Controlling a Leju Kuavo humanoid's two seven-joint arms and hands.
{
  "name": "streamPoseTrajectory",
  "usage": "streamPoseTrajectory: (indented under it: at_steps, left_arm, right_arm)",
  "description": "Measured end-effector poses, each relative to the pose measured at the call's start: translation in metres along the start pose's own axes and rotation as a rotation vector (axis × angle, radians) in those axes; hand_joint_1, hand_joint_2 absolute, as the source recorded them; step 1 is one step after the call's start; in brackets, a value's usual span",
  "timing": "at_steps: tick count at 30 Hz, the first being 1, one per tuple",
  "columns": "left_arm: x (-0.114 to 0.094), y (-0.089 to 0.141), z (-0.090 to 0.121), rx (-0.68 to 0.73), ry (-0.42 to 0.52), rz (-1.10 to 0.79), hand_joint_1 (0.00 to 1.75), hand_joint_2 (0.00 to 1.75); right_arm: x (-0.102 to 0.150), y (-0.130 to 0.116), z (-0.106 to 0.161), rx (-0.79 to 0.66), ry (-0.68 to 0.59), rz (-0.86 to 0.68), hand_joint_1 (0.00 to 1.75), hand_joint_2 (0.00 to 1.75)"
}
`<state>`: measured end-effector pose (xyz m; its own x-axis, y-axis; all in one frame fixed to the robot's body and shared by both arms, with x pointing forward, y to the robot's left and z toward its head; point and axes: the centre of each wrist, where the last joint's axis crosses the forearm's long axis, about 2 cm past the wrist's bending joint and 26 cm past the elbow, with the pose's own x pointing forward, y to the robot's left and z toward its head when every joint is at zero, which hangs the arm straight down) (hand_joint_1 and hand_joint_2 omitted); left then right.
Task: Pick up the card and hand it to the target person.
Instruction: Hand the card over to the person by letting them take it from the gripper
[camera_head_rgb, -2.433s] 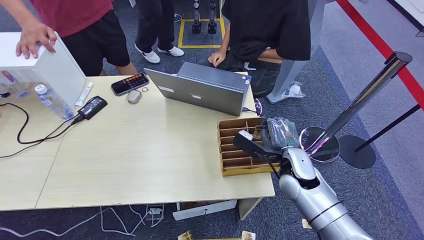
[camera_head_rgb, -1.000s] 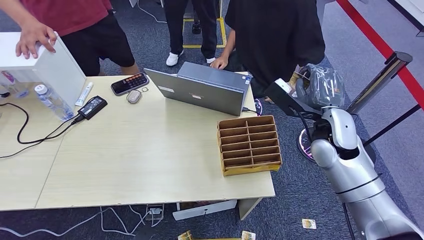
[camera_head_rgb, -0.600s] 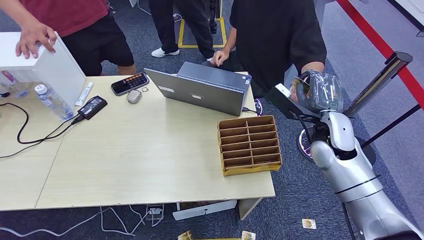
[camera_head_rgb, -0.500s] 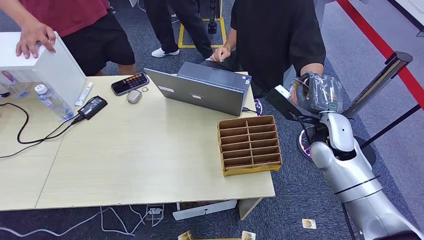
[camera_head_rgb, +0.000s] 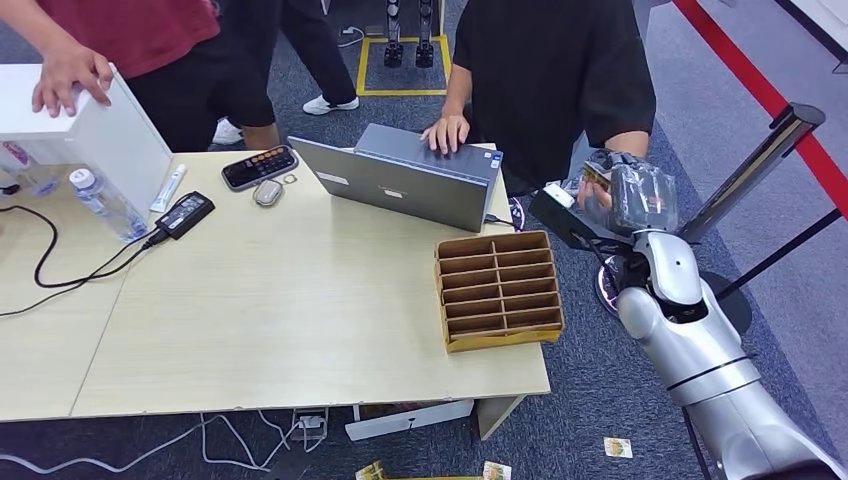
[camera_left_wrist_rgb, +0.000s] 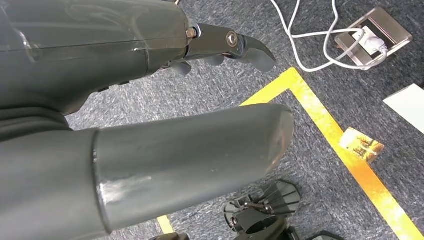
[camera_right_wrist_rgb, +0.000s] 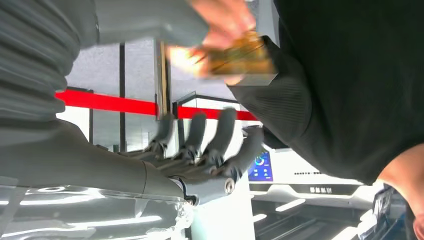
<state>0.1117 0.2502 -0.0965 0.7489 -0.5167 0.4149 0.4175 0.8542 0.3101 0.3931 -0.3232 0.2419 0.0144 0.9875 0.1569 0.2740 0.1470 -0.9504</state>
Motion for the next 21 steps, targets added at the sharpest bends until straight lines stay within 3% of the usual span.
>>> streamPoseTrajectory:
  at_steps: [10,21]
  left_arm:
    - [-0.001,0.000,0.000,0.001,0.001,0.001,0.00,0.00]
    - [-0.014,-0.006,0.005,0.024,0.012,0.047,0.00,0.00]
  right_arm:
    - [0.001,0.009,0.009,-0.033,0.006,-0.071,0.00,1.75]
    - [0.027,0.024,0.054,-0.161,-0.050,-0.379,0.00,1.75]
